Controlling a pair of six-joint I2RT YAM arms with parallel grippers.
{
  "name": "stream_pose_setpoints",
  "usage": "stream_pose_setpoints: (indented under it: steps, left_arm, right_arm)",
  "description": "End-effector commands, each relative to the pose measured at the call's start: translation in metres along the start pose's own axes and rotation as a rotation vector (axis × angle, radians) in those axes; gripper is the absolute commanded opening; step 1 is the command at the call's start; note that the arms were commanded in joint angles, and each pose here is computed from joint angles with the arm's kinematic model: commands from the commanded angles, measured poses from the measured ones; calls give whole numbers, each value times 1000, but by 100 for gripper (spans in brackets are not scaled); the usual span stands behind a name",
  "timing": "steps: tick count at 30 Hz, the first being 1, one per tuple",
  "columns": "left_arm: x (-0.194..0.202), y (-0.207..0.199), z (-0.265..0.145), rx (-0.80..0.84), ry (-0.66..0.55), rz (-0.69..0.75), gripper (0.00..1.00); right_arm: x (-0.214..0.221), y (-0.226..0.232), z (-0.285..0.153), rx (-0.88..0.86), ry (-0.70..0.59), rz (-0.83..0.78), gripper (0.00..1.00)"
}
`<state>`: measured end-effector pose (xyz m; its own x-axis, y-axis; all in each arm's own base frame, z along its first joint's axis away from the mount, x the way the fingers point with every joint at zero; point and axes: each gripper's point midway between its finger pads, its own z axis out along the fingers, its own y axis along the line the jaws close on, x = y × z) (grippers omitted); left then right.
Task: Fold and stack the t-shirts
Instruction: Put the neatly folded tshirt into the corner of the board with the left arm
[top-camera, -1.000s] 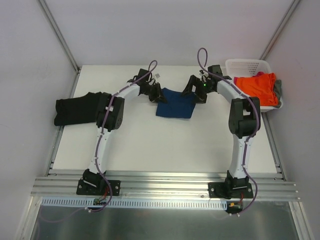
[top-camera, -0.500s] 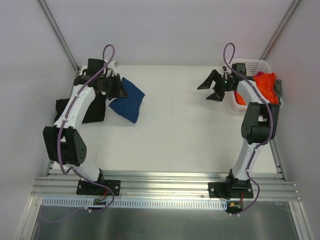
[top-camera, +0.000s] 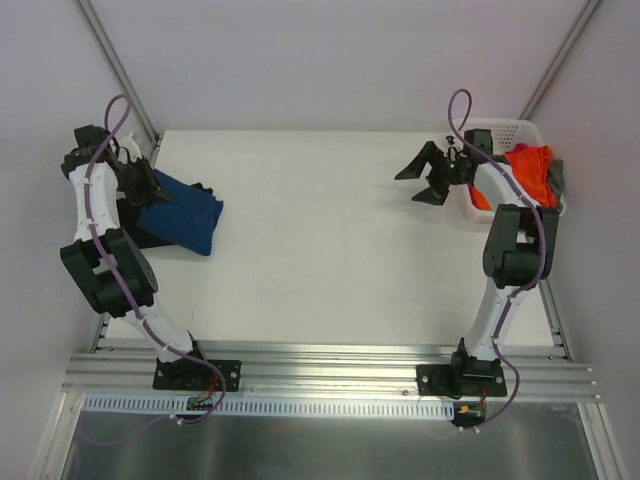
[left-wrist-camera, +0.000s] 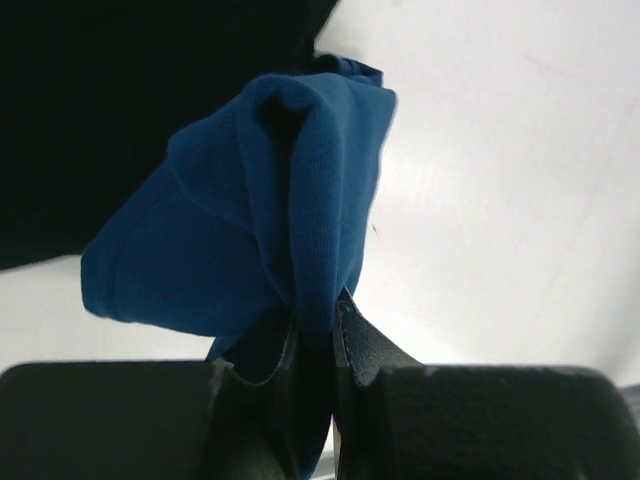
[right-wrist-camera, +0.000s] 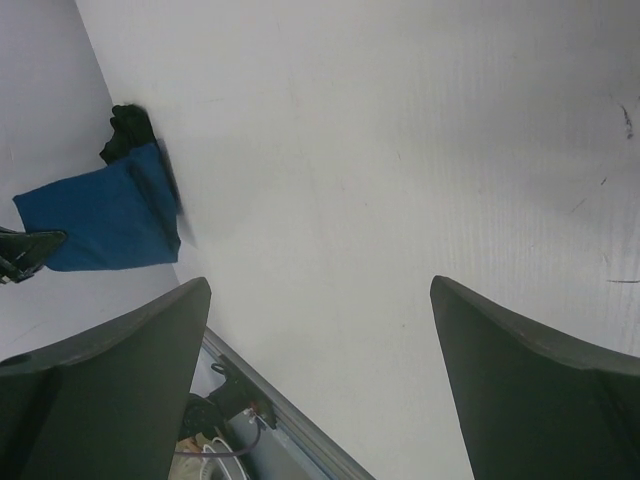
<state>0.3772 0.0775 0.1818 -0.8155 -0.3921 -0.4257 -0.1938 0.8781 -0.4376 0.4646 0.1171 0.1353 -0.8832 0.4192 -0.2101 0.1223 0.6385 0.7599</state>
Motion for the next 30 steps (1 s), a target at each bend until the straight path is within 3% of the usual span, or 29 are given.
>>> stream_pose_setpoints:
  steps: [1,10,20,30]
  left_arm:
    - [-38,-18,-25,47,-77,114,0]
    - [-81,-27,-33,79,-149,141,0]
    - [-68,-17,-29,82,-118,104,0]
    - [-57,36,-14,-71,-62,18,0]
  right_arm:
    - [5,18,-12,-35,-17,-23,97]
    - [5,18,-15,-30,-37,-35,97]
    - [8,19,-15,-26,-34,-42,97]
    - [13,18,-9,-22,-20,-46,97]
